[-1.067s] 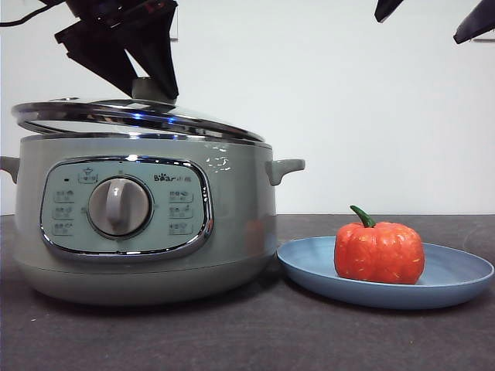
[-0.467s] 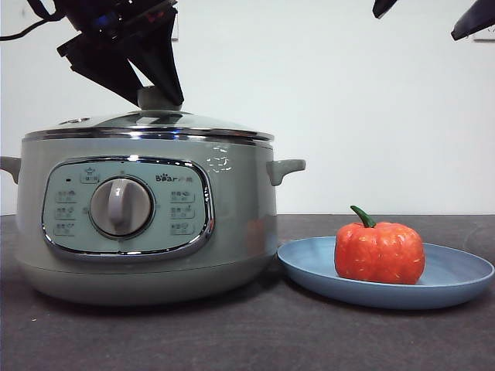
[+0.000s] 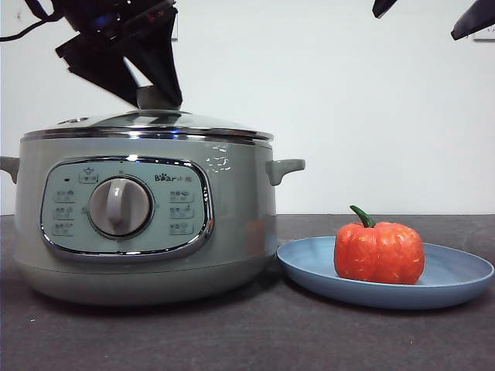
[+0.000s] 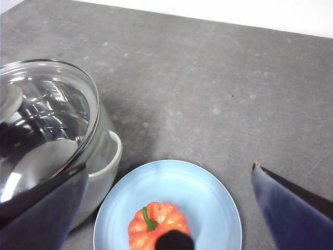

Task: Take the pumpkin out from the steamer,put the pumpkin in the blue plate,close the lid

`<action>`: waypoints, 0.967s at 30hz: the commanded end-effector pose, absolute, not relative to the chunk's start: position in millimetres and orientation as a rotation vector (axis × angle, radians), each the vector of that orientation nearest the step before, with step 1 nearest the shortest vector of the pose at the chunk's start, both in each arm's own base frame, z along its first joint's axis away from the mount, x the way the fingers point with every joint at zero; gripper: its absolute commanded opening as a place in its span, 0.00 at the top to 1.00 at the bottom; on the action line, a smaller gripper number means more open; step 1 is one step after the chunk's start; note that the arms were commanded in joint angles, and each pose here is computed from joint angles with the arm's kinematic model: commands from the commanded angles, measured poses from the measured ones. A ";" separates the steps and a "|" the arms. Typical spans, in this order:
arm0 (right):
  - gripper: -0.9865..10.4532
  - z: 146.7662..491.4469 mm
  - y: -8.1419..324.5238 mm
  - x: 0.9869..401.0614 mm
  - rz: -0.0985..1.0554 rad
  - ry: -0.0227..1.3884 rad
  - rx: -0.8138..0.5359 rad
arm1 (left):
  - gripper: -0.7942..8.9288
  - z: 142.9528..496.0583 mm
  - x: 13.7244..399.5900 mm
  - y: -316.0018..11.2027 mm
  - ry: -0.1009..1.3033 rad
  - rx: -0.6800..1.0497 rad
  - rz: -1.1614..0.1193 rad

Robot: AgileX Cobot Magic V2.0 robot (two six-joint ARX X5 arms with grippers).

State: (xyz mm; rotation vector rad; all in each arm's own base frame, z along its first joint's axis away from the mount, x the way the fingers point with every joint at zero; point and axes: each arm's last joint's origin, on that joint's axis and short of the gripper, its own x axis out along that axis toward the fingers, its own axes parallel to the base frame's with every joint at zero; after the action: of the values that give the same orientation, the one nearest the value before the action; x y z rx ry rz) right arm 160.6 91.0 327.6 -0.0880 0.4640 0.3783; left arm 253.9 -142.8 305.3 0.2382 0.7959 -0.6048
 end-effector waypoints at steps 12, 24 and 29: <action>0.39 329.3 91.3 161.0 0.376 0.455 -0.075 | 0.56 315.3 245.6 -138.4 0.776 0.227 -0.602; 0.65 331.5 92.0 161.9 0.383 0.431 -0.068 | 0.76 382.5 181.2 -102.9 0.498 0.156 -0.605; 0.92 332.1 92.1 162.0 0.383 0.425 -0.067 | 0.93 396.4 158.6 -87.2 0.418 0.188 -0.513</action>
State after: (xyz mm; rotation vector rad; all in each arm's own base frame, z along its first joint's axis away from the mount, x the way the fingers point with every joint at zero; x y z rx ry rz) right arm 161.7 91.8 330.2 -0.0775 0.4365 0.3832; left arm 160.5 -89.1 394.8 0.1676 0.4313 -0.5350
